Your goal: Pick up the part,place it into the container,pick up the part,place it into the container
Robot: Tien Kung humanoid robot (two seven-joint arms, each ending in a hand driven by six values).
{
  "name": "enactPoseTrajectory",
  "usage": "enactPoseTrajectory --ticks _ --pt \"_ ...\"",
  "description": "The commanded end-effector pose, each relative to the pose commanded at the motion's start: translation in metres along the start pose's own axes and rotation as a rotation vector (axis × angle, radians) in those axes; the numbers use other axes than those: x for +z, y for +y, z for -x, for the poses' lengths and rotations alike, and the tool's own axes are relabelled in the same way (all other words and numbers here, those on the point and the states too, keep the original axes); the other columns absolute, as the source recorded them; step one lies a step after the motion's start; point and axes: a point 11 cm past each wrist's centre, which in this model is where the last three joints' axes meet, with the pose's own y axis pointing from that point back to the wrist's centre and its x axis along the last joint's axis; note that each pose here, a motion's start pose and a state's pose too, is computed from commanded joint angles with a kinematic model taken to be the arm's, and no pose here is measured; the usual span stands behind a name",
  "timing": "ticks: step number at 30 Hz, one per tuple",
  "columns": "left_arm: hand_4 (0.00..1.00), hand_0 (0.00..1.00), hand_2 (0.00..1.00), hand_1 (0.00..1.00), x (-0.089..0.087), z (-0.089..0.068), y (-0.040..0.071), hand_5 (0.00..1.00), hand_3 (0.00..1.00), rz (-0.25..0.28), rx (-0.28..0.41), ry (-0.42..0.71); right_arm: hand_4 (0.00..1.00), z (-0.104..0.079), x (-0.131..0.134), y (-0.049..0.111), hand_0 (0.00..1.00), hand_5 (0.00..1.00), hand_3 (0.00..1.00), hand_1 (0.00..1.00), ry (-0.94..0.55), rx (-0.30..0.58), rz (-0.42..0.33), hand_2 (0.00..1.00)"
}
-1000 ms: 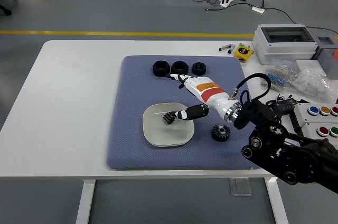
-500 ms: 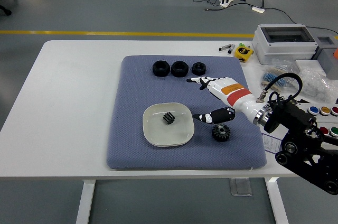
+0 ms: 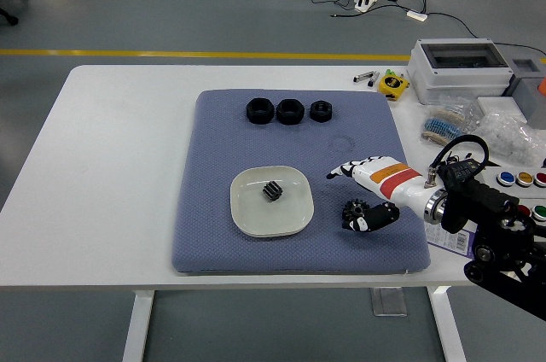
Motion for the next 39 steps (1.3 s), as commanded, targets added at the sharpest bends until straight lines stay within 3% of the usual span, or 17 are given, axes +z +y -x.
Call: enactPoseTrajectory --ticks 17,18,29,30,35,36,39 --pt "0.620 0.710 0.635 0.613 0.001 0.000 0.000 0.702 0.567 -0.001 -0.001 -0.002 0.928 0.015 0.014 -0.001 0.774 0.328 0.784 0.740 0.032 -0.034 0.030 0.790" --pt "0.619 0.710 0.635 0.613 0.001 0.000 0.000 0.702 0.566 -0.001 -0.001 -0.003 0.899 0.015 0.014 -0.001 0.730 0.323 0.691 0.715 0.033 -0.036 0.032 0.749" --pt "0.619 0.710 0.635 0.613 0.001 0.001 0.000 0.702 0.567 0.000 -0.002 0.000 0.881 0.023 0.020 0.002 0.706 0.316 0.645 0.684 0.029 -0.046 0.035 0.729" --pt "0.620 0.709 0.635 0.613 0.001 0.001 0.000 0.702 0.567 0.000 -0.002 0.000 0.826 0.023 0.020 0.001 0.576 0.304 0.532 0.594 0.028 -0.045 0.034 0.610" --pt "0.620 0.709 0.635 0.613 0.001 0.001 0.000 0.702 0.567 0.000 -0.002 0.002 0.826 0.025 0.023 0.000 0.576 0.304 0.532 0.594 0.039 -0.045 0.040 0.610" --pt "0.620 0.709 0.635 0.614 0.001 0.001 0.000 0.702 0.566 -0.001 -0.002 0.002 0.743 0.025 0.023 -0.001 0.379 0.263 0.480 0.471 0.042 -0.043 0.042 0.503" --pt "0.620 0.709 0.635 0.614 0.001 0.002 0.000 0.702 0.566 -0.001 -0.002 0.001 0.743 0.024 0.025 -0.003 0.379 0.263 0.480 0.471 0.052 -0.039 0.045 0.503"
